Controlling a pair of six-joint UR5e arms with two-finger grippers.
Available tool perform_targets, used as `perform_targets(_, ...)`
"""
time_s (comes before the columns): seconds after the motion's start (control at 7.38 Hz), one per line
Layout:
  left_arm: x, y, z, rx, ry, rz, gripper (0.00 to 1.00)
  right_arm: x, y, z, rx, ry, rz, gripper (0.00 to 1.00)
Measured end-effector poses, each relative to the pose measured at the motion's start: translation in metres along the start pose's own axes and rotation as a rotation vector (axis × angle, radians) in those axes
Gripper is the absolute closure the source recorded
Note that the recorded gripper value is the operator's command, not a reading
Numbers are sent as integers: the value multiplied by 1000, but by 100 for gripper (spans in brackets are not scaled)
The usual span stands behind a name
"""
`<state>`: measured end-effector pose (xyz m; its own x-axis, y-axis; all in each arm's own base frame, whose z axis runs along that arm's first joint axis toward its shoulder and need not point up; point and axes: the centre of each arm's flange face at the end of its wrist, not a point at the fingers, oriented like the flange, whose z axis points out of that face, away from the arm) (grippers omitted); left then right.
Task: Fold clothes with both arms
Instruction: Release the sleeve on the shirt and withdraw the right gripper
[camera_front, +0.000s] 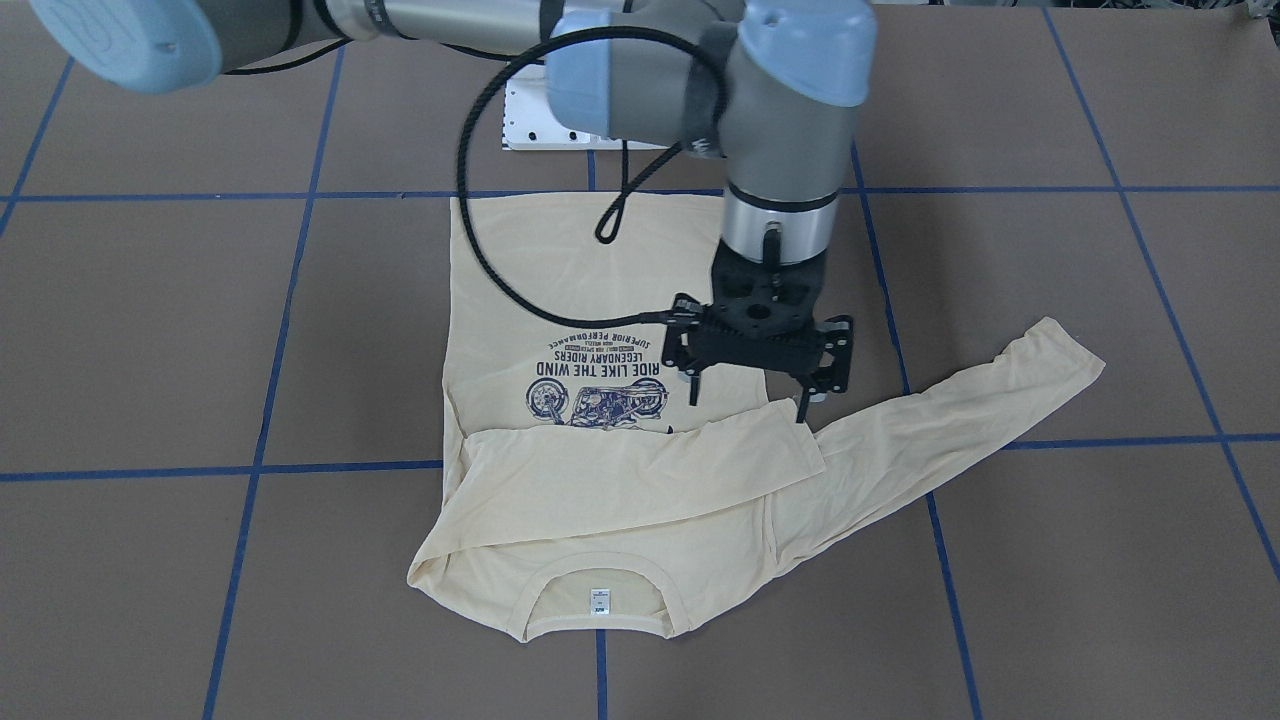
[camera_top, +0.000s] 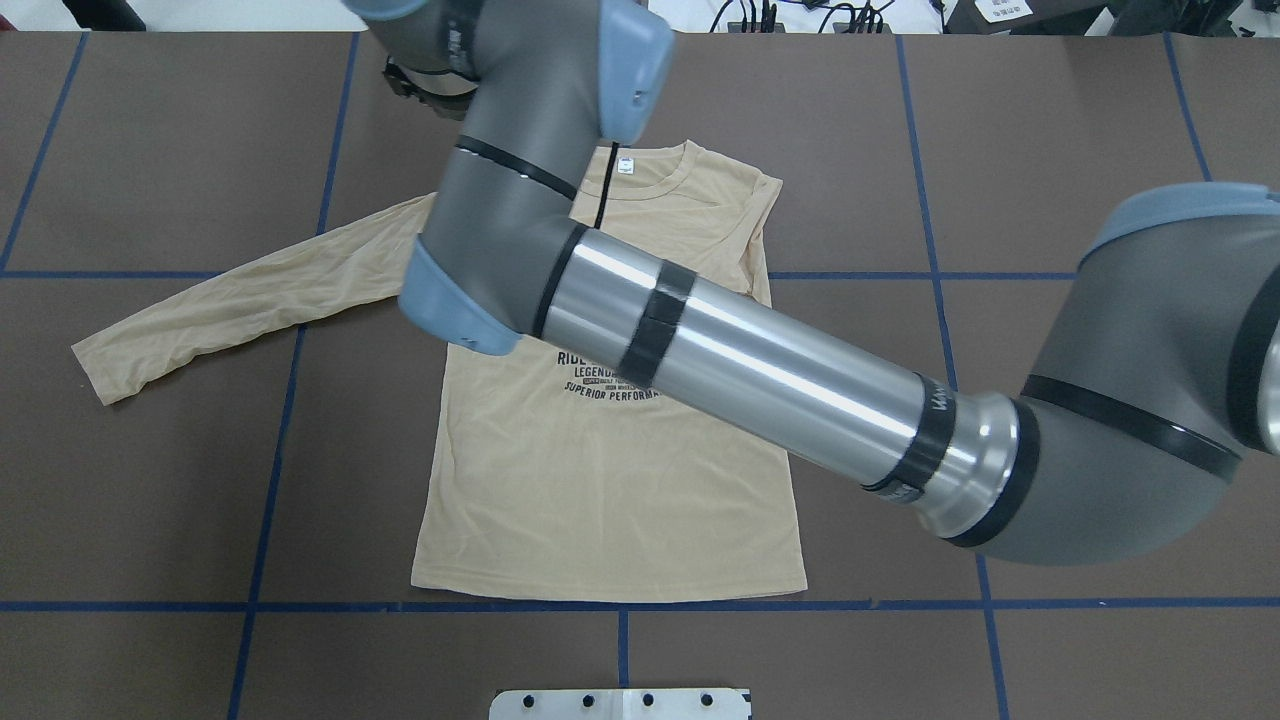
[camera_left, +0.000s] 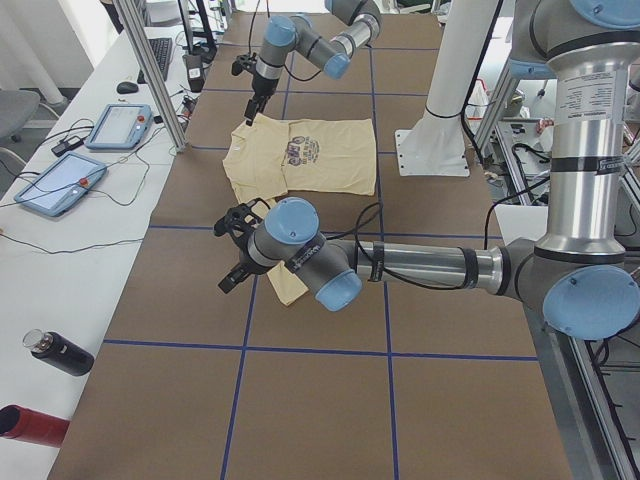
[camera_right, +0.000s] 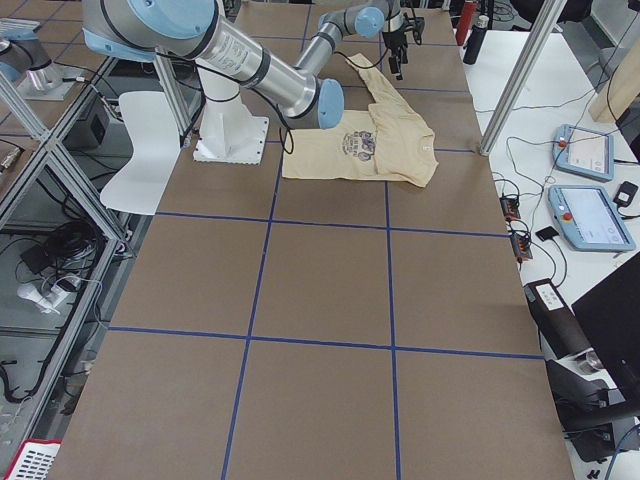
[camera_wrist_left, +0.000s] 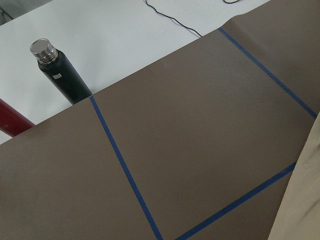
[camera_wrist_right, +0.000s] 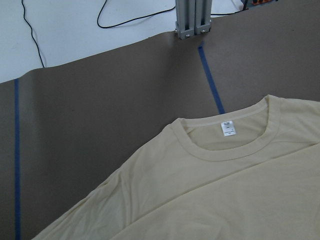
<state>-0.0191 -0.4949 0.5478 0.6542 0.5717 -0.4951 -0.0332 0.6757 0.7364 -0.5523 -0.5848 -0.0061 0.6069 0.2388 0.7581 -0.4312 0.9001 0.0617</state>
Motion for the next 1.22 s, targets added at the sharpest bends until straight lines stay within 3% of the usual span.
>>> perform_targets(0.41,54,33,39,13,54,9,0,202,-35,-6,-45,2,-165,0)
perform_targets(0.81,96,54,82,-16,6,-15,0,414,-51,-36,-103,25,-362,0)
perform_targets(1.22,150,76,131,-61,-23,-53,3,588,-52,-51,-132,-10,-443,0)
